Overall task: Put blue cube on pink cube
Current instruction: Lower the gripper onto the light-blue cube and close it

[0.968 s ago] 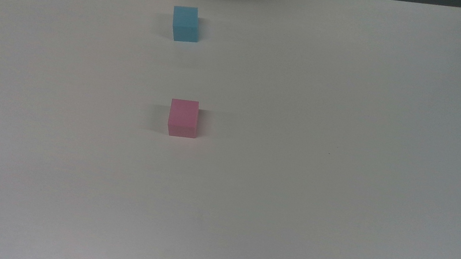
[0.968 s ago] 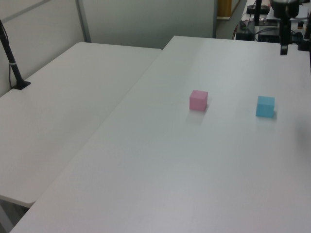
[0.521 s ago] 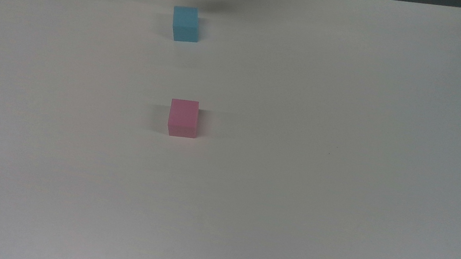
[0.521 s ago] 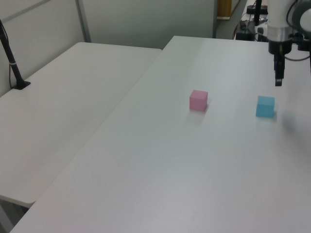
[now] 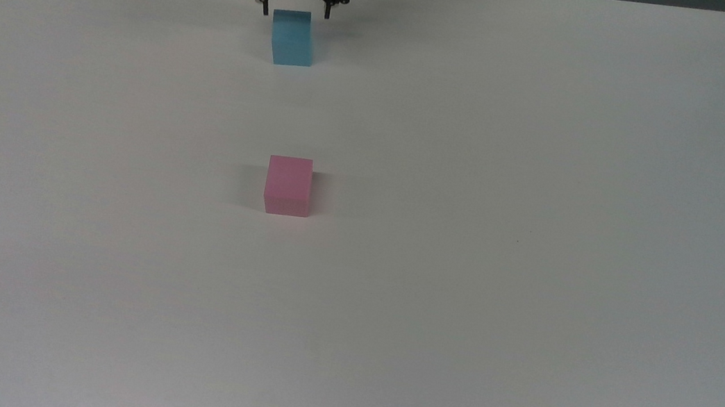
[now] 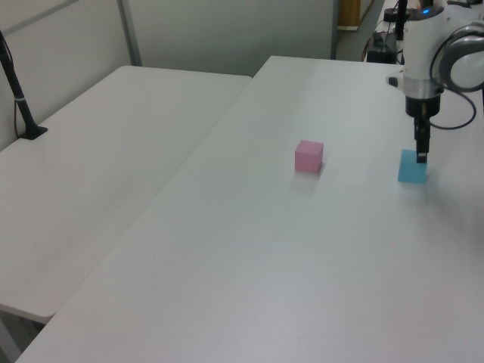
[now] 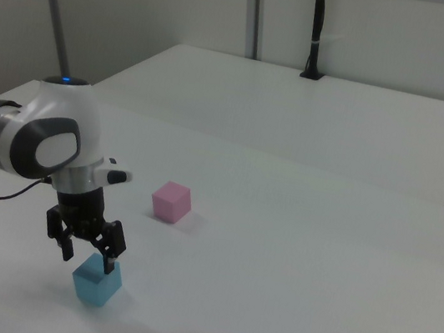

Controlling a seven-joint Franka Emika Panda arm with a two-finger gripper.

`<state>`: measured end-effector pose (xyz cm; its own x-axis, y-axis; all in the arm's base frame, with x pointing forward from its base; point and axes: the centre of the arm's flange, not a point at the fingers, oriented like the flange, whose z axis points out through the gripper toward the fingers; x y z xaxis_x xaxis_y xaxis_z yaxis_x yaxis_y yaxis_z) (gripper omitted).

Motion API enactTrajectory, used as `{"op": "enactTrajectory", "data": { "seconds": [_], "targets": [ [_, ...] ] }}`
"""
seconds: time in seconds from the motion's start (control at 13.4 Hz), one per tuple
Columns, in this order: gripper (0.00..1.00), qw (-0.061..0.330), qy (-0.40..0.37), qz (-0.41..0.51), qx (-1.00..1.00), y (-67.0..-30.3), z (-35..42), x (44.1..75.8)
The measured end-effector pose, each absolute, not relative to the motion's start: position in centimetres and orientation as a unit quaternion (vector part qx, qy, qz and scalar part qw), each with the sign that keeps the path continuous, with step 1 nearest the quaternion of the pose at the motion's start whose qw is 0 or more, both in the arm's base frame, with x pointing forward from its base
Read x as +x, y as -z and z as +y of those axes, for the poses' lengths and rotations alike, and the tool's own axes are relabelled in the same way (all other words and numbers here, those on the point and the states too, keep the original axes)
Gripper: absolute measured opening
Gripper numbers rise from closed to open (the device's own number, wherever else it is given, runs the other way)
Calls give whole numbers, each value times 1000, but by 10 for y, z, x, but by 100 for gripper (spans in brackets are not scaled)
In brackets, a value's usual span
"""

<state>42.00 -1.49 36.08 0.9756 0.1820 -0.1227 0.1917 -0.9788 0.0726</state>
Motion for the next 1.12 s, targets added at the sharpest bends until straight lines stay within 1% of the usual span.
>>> {"op": "enactTrajectory", "data": {
  "seconds": [0.22,0.37,0.45,0.52,0.6,0.67,0.74,0.82,1.04,1.12],
  "targets": [
    [100,41,68,94,992,-339,-16,425],
    [100,41,69,94,992,-334,-17,427],
    [96,40,68,94,992,-332,-17,428],
    [95,40,66,94,993,-331,-17,429],
    [91,40,65,94,993,-329,-17,430],
    [83,40,65,94,993,-328,-17,430],
    [65,40,66,94,993,-327,-17,430],
    [60,40,65,94,993,-328,-17,431],
    [60,41,68,92,993,-333,-19,433],
    [60,42,78,91,992,-346,-23,438]
  ]
}}
